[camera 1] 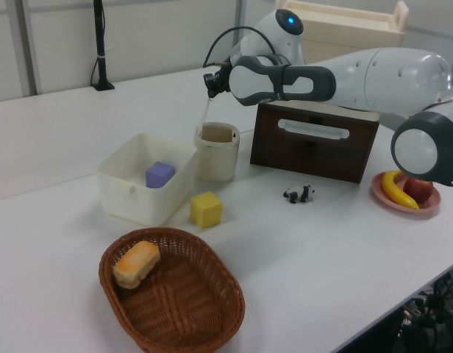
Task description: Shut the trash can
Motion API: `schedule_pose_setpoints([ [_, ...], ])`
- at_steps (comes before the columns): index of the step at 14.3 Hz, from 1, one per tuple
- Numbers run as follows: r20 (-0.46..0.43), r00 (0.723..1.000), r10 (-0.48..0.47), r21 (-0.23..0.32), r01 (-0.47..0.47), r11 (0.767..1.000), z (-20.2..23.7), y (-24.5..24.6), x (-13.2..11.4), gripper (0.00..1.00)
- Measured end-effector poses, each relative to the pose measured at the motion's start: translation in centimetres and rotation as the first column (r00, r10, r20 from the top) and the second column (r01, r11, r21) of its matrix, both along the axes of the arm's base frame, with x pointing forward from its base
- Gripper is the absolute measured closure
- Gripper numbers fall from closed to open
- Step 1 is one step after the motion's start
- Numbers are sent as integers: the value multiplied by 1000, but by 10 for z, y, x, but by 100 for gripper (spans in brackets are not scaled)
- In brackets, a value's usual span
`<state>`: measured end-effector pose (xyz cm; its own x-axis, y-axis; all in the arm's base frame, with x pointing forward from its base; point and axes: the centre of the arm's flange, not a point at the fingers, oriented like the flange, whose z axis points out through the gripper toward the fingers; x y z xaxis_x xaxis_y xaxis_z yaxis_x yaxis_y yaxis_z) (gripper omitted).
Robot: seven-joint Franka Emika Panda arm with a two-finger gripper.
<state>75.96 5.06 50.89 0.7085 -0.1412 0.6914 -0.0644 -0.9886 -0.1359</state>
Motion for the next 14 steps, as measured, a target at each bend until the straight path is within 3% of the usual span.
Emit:
schedule_pose_setpoints([
  [6,17,1000,-11,17,11,1000,9,3,1,94],
  [14,-13,1000,-2,11,2,1000,-14,11,6,94],
])
